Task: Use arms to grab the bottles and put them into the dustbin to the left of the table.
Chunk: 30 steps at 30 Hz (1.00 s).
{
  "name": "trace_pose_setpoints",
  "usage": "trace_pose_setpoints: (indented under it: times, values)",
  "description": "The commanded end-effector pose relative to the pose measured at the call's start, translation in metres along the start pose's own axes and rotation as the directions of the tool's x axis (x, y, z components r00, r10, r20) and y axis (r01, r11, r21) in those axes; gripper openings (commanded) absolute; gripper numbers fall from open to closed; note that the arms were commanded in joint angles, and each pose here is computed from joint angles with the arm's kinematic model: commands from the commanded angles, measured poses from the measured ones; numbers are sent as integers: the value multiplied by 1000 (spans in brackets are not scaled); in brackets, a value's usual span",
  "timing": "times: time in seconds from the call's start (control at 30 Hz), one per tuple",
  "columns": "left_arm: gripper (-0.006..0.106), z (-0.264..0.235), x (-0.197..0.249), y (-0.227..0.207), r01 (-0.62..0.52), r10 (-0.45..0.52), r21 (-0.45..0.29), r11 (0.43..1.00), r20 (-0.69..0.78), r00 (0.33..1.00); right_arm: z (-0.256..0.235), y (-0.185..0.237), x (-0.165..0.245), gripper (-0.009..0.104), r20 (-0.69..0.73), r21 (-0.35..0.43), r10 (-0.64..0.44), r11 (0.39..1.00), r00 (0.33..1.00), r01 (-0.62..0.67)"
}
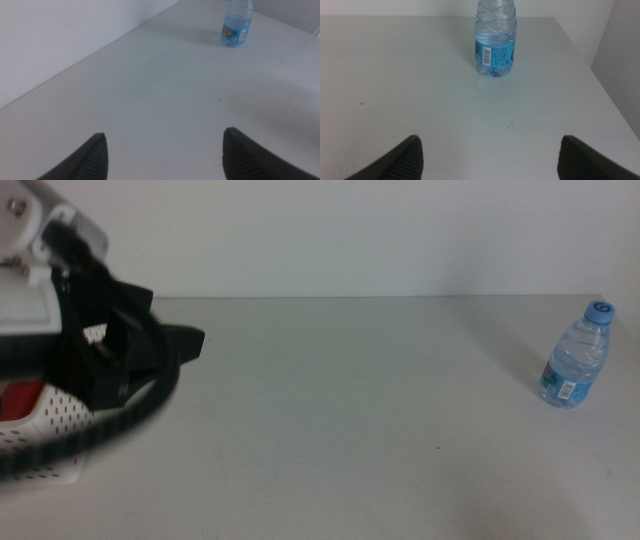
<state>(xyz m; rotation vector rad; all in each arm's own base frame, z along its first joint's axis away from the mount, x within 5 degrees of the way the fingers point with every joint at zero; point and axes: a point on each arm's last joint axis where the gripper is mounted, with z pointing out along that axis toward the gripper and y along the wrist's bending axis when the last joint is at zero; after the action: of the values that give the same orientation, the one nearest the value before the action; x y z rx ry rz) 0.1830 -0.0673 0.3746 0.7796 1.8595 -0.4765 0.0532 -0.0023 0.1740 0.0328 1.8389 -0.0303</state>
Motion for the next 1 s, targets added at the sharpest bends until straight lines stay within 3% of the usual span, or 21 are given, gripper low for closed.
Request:
trace_pose_setpoints:
  times: [0.0, 0.33, 0.97]
  values:
    - [75, -17, 2, -17, 34, -29, -50, 998, 86, 996, -3, 0, -10, 73, 102, 8, -13, 1000, 995, 13]
    - [75, -38, 51, -50, 52, -12, -181, 982, 215, 977, -3, 0, -10, 73, 102, 8, -13, 1000, 995, 13]
    - [75, -38, 63, -50, 83, -36, -221, 972, 210, 977, -3, 0, -10, 73, 102, 8, -13, 1000, 995, 13]
